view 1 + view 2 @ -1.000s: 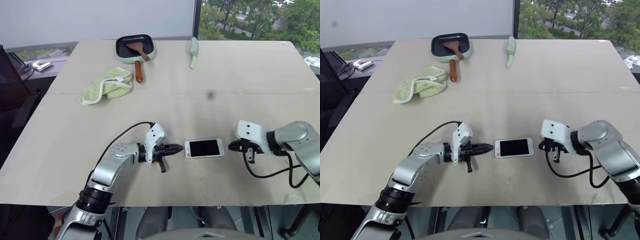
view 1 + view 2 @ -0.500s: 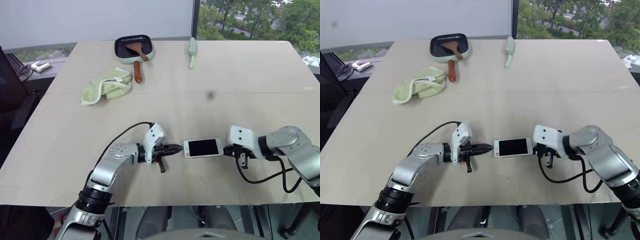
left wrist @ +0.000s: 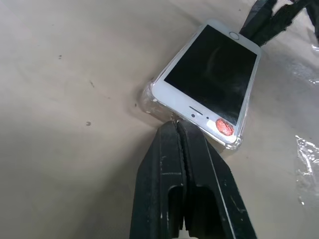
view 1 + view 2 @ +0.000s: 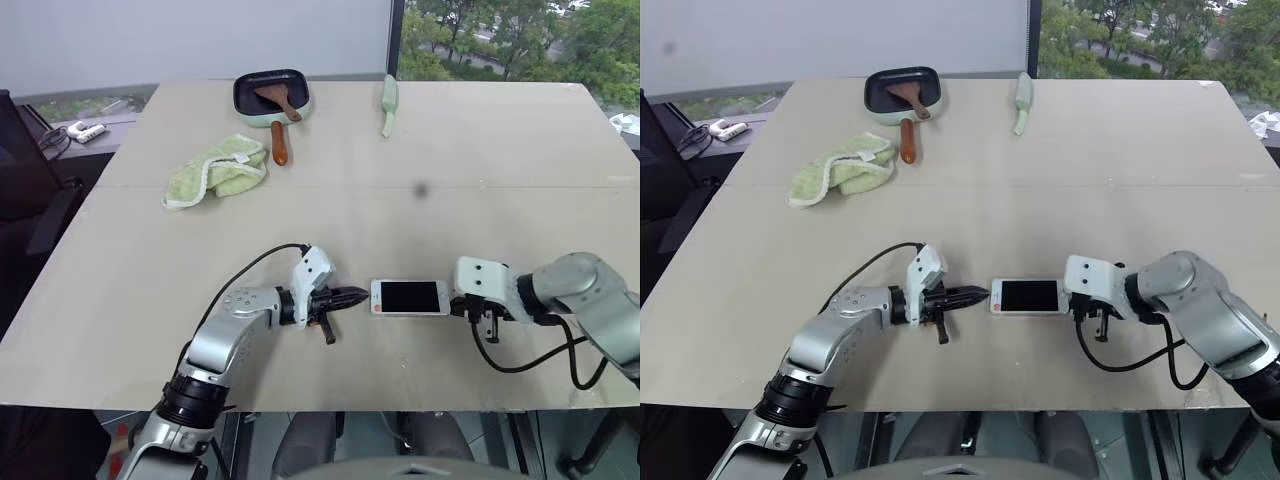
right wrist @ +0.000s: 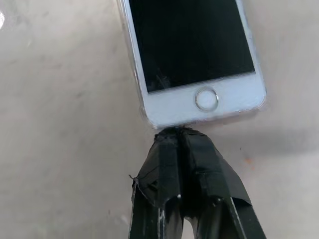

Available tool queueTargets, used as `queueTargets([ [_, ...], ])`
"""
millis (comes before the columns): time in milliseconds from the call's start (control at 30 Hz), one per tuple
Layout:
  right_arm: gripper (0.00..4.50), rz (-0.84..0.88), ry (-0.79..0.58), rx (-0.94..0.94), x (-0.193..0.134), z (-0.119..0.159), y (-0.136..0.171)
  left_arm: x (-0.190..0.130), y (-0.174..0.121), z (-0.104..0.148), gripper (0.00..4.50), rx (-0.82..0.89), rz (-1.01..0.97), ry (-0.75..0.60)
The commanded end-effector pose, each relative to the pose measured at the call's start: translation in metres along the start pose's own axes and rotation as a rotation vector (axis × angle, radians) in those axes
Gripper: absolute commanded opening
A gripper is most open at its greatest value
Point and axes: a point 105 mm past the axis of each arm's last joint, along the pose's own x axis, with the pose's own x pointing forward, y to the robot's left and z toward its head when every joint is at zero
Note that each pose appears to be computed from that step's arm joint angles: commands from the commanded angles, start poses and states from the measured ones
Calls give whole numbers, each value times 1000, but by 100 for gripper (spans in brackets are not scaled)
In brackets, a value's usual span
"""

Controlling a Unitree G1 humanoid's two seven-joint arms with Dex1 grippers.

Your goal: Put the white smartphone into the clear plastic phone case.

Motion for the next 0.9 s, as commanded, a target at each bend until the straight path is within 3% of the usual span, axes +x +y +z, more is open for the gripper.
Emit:
queueTargets([
  [33,10,-21,-16,-83,-13,17,-2,8,-12,5,0,27,-59,-12],
  [300,10,-3,-75,-175,-21,51,8,11,-15,7,0,28,-68,-20],
  [900,10,42,13,-197,0,40,17,21,-20,14,0,31,-89,-44],
])
